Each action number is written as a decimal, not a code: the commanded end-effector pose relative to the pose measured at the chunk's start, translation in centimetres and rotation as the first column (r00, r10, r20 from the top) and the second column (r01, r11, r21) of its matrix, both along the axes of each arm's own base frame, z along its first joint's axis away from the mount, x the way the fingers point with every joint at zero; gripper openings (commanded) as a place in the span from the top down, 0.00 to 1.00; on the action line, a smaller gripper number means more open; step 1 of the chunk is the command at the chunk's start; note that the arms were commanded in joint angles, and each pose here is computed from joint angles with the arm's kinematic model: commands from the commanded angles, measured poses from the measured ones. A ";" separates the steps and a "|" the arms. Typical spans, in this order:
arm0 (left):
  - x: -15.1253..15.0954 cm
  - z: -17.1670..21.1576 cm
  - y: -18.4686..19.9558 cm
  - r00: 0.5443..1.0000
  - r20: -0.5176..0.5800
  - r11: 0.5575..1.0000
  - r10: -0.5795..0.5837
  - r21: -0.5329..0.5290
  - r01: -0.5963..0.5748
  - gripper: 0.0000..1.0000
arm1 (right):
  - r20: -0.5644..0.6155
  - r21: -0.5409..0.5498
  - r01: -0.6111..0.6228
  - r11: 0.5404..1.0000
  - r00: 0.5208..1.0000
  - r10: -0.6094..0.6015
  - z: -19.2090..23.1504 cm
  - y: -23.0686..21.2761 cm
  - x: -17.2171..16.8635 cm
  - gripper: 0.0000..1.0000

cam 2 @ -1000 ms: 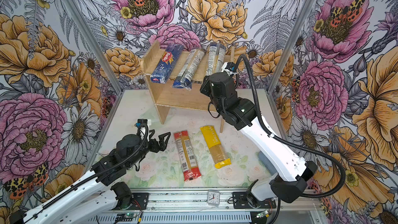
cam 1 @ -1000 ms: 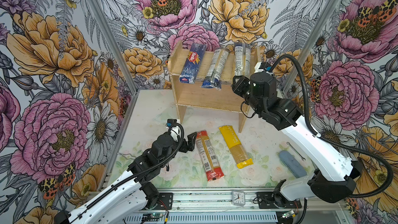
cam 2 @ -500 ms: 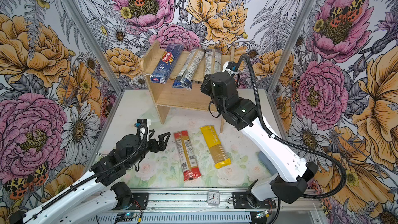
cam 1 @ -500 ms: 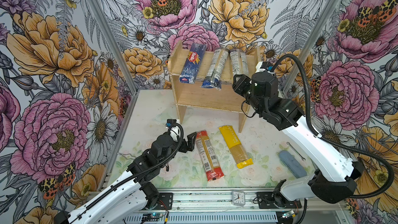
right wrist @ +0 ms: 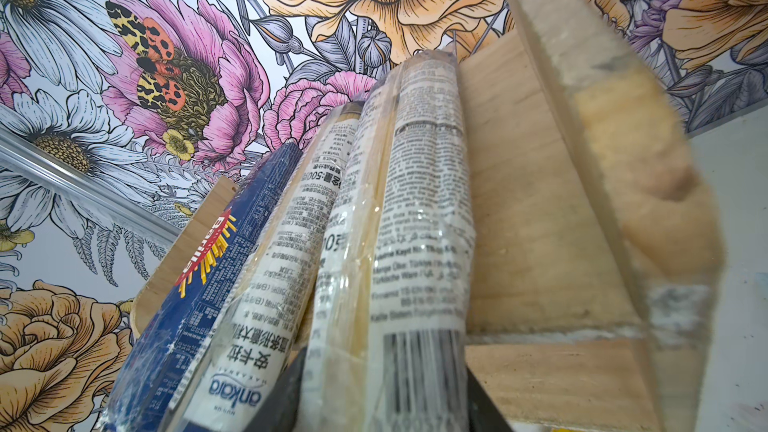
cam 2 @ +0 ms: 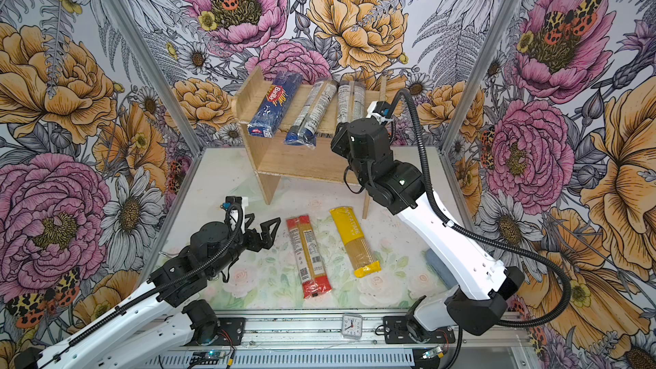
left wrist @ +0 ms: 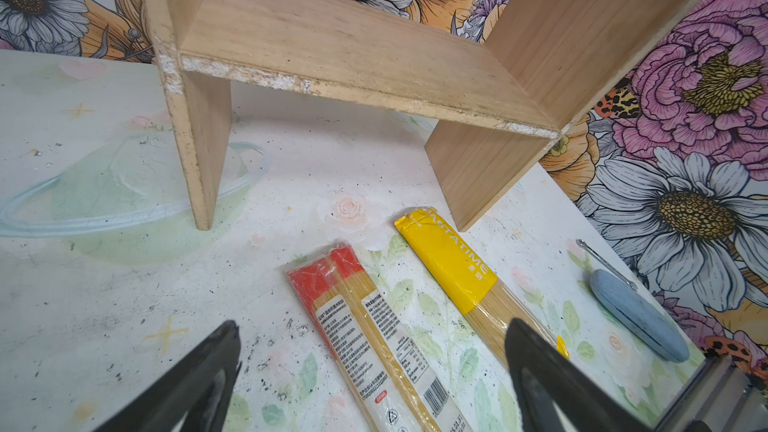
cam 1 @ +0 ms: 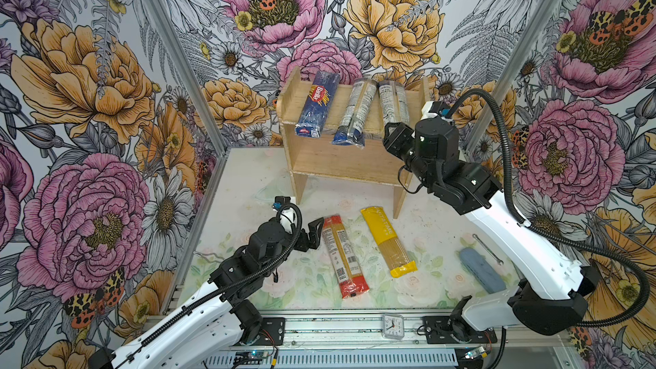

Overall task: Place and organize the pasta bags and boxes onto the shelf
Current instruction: 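Lower the bag with the right gripper beside the other white-labelled bag, then open the right gripper and draw it back from the shelf, then move the right gripper toward the PASTATIME bag while the left swings toward the red bag, then close the left gripper on the red-labelled bag while the right grips the PASTATIME bag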

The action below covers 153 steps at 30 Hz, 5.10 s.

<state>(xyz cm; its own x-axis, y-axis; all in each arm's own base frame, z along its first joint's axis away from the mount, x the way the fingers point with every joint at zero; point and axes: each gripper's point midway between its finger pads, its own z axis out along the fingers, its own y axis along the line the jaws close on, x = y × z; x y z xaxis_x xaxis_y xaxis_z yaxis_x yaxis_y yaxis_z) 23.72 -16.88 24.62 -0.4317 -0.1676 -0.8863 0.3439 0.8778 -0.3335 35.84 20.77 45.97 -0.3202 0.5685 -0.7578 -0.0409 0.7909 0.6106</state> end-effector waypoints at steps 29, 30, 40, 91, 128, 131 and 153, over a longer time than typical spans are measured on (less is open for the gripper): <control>0.1 0.1 0.6 1.000 0.006 1.000 0.020 -0.001 -0.020 0.01 | 0.082 -0.002 -0.087 0.996 0.993 0.086 2.5 0.7 -1.1 0.31; 0.0 0.1 0.6 1.000 0.006 1.000 0.019 -0.001 -0.019 0.01 | 0.083 0.000 -0.085 0.996 0.993 0.085 2.5 0.6 -1.3 0.31; 0.0 0.2 0.6 1.000 0.005 1.000 0.018 -0.003 -0.018 0.01 | 0.098 -0.004 -0.097 0.995 0.990 0.097 2.8 -0.3 -2.6 0.30; -0.4 -5.9 -0.3 0.984 -0.174 0.999 0.028 -0.032 -0.034 0.01 | -0.534 -0.338 -0.497 0.799 0.801 0.272 -28.7 -3.0 -13.7 0.25; -7.0 -15.8 -9.3 0.885 -0.438 0.988 0.157 0.064 -0.144 0.01 | -0.633 -0.268 -0.518 0.813 0.730 0.257 -36.9 -3.6 -15.3 0.25; -6.9 -16.5 -9.1 0.854 -0.468 0.974 0.227 0.094 -0.208 0.01 | -0.634 -0.264 -0.497 0.826 0.735 0.239 -37.2 -4.1 -15.4 0.25; -8.9 -21.5 -13.2 0.752 -0.577 0.939 0.319 0.298 -0.170 0.01 | -0.637 -0.221 -0.400 0.890 0.750 0.179 -38.7 -6.9 -15.9 0.17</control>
